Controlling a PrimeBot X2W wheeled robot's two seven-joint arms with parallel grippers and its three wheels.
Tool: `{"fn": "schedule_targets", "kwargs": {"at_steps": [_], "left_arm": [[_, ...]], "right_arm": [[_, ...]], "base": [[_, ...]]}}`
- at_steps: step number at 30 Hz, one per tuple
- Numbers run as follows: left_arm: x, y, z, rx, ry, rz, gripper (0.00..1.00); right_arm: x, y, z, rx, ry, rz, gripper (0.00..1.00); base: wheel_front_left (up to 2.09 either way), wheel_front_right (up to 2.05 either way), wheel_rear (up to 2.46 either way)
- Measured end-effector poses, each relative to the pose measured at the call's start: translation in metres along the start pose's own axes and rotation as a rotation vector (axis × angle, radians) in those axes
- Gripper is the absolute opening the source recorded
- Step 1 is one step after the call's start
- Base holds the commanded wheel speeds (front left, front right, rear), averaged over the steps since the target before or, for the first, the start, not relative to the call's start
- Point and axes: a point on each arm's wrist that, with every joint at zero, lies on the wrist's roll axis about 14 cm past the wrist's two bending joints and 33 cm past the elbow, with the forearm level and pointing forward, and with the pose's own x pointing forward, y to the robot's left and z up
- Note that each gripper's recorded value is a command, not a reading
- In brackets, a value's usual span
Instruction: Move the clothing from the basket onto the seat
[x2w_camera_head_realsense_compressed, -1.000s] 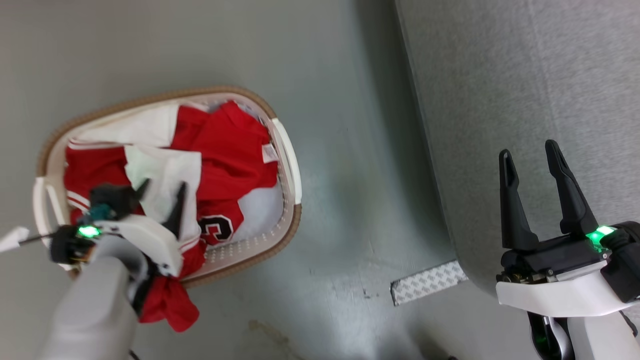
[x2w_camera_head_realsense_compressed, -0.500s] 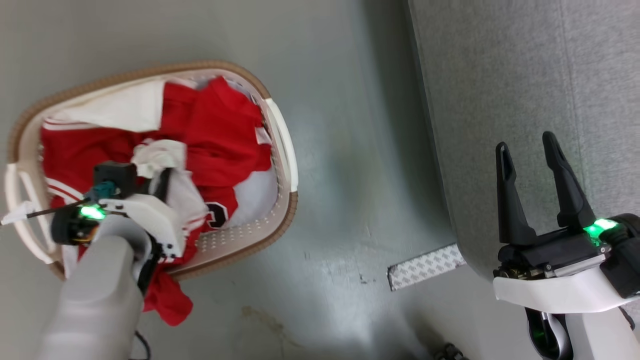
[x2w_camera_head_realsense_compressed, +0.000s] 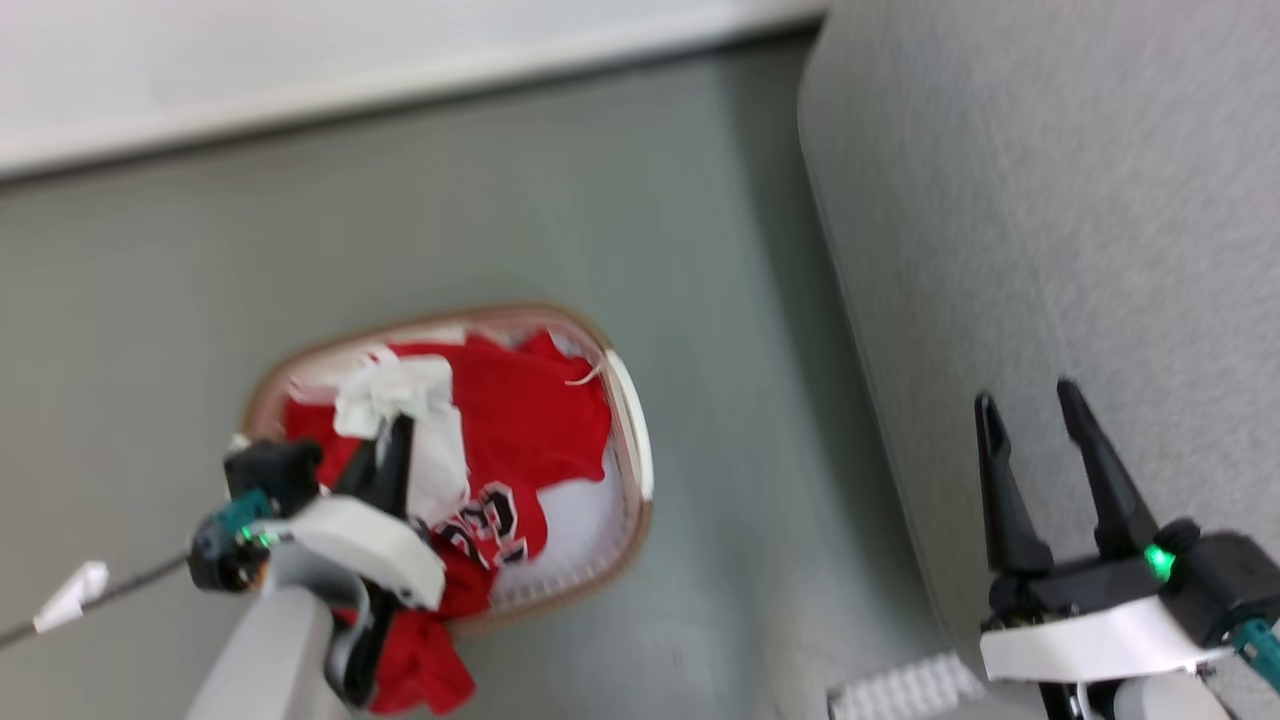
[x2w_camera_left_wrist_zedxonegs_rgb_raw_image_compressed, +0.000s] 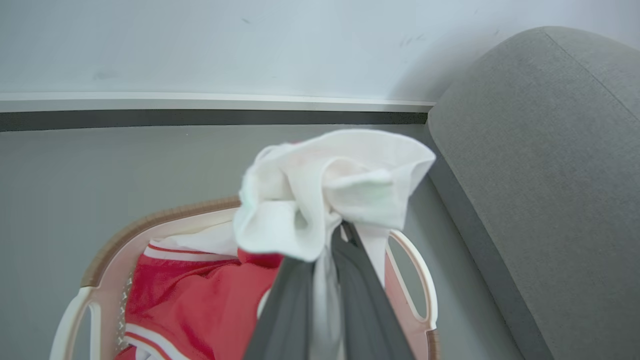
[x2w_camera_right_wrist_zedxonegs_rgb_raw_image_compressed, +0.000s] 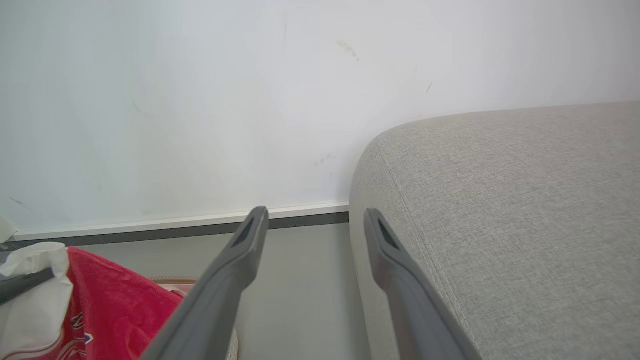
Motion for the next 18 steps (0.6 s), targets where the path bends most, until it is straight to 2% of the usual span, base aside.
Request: {"fn": "schedule_targets", "kwargs": {"at_steps": [8,18], "left_arm": [[-0.065,-0.033,0.094,0.061,-0.253,-0.025,0.0],[-0.154,-0.078,0.183,0.139,-0.515,-0.07,0.0]], "right_arm": [[-0.042,0.016,0.039,0.018,-0.096,0.031,1.0],[-0.087,0.046,0.075,0.006,-0.216,0.119,1.0]], "base": [[0.0,0.0,0.0],[0.0,0.0,0.0]]}}
